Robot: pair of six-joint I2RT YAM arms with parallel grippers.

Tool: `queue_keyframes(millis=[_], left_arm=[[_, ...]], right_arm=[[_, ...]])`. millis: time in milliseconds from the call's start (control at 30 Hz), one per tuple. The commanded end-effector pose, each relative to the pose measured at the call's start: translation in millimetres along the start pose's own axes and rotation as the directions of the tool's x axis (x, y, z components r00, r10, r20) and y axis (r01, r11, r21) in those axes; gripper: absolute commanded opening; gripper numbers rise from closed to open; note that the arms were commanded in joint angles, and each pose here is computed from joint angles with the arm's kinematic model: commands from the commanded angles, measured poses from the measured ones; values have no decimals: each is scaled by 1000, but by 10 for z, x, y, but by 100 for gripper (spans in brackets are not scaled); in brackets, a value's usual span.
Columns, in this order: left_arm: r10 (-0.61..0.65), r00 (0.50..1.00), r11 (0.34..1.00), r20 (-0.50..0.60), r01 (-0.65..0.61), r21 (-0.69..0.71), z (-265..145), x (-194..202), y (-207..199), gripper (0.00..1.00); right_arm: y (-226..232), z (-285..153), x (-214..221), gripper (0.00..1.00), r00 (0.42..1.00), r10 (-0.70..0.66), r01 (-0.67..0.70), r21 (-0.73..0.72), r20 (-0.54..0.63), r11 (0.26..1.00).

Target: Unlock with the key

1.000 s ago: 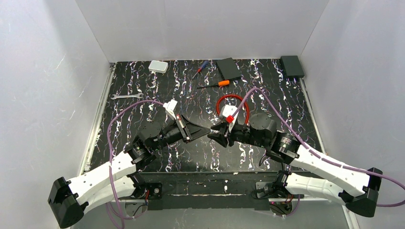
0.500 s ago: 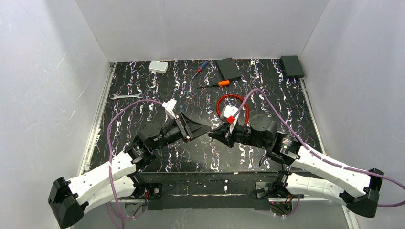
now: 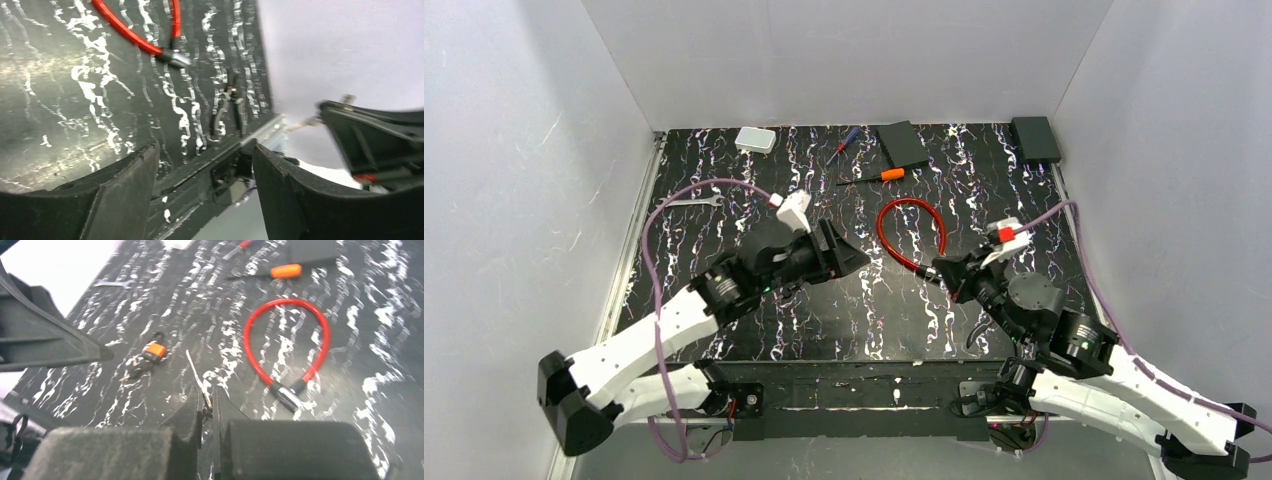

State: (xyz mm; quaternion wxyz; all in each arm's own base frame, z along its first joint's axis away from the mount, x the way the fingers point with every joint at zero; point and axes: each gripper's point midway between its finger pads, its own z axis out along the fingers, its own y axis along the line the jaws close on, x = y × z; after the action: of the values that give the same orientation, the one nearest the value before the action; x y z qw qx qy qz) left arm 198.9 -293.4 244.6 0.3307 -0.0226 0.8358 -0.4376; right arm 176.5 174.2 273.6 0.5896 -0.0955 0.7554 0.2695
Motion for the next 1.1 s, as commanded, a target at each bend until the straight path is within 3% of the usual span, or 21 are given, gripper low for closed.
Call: queue_keyframes(millis=[0,167,300,500,733,1067], left_arm=[[80,994,957,-78,-99,-274,243,68,324,64],[107,983,858,-152,-169,-485,669,152,411,62],[104,979,741,-174,-193,-643,1036,269,580,59],[54,993,657,-110,-118,-745,1469,356,664,62],[-15,1000,608,-8,3,-794,1833,448,802,66],[-99,994,601,47,97,-793,2266,530,1054,56]], right_arm=[[-393,-207,-342,1,995,88,-98,252,51,963],[-436,-355,-503,1,994,92,-105,256,65,961],[-487,-484,-523,1,990,119,-134,242,78,961],[-553,-632,-549,1,983,151,-171,224,102,959],[-580,-707,-526,1,982,164,-181,212,96,960],[-585,-807,-409,1,978,199,-206,182,58,961]])
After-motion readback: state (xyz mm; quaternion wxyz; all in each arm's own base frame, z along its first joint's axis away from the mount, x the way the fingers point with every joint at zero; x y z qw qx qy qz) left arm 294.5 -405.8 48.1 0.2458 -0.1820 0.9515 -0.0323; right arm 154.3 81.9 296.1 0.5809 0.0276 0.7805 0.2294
